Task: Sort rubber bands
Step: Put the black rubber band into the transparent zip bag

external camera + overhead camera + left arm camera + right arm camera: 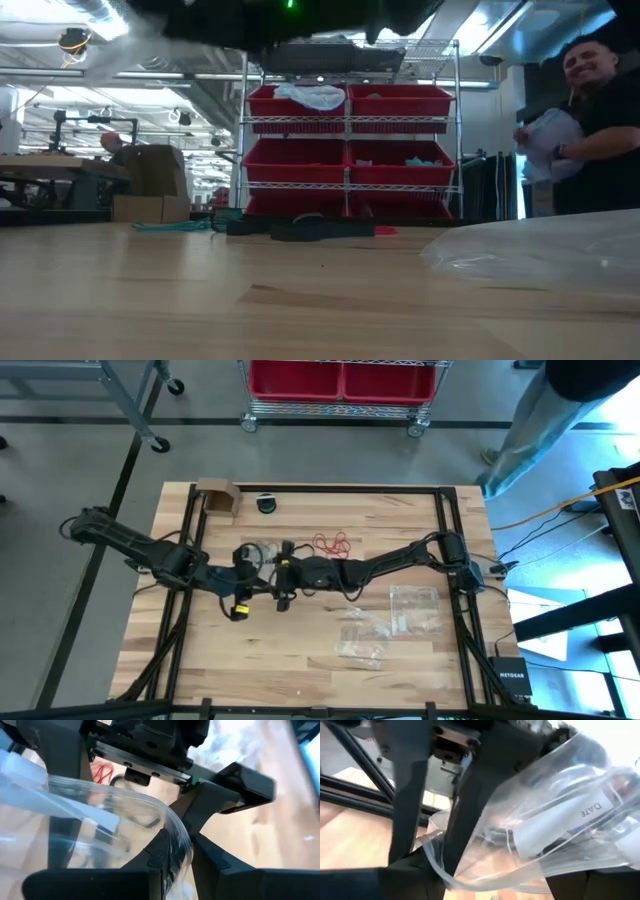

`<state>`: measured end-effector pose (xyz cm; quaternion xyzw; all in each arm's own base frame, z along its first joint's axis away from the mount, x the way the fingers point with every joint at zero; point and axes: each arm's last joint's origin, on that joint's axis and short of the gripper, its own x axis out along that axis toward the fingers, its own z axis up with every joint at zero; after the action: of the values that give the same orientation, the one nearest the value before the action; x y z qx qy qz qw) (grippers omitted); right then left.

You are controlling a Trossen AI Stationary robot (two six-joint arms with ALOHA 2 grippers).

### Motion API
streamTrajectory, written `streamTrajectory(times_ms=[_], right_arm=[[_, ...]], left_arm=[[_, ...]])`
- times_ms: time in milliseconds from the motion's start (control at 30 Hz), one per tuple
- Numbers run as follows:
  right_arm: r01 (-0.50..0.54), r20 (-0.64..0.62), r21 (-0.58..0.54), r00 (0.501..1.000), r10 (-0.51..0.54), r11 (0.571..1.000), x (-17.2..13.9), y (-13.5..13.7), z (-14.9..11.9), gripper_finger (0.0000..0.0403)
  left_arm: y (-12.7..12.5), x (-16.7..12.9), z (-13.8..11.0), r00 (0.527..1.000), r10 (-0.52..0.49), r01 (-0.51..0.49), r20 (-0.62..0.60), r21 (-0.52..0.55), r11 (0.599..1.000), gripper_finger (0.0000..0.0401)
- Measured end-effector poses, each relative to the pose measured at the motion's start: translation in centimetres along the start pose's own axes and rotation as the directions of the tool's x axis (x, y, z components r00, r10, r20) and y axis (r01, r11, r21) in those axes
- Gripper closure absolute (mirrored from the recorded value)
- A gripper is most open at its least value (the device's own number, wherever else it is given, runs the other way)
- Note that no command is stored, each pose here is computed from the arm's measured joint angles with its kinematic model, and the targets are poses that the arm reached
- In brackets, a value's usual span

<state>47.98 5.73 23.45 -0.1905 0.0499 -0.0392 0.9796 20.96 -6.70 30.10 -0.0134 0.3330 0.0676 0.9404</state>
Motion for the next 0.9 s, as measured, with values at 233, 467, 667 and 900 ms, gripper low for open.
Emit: streamTrajectory(times_ms=[233, 467, 667, 900], right_arm=[[-0.021, 0.095, -0.118, 0.995, 0.033, 0.993, -1.0, 0.0, 2.5, 0.0174], [-0.016, 0.104, -0.108, 0.994, 0.027, 0.994, -1.0, -0.2, 2.7, 0.0175], [0.033, 0.11, -0.084, 0.994, -0.023, 0.996, -1.1, -0.3, 2.9, 0.0169], [0.054, 0.108, -0.079, 0.993, -0.045, 0.995, -1.1, -0.3, 3.0, 0.0169]], left_arm=[[-1.1, -1.9, 1.8, 0.994, -0.045, 0.054, 0.096, -0.09, 0.995, 0.0354], [-1.3, -2.0, 2.1, 0.991, -0.034, 0.047, 0.13, -0.091, 0.995, 0.0381], [-1.9, -2.0, 2.3, 0.986, -0.057, 0.066, 0.157, -0.054, 0.996, 0.0399], [-2.1, -1.7, 2.9, 0.975, -0.078, 0.085, 0.206, -0.029, 0.996, 0.0368]])
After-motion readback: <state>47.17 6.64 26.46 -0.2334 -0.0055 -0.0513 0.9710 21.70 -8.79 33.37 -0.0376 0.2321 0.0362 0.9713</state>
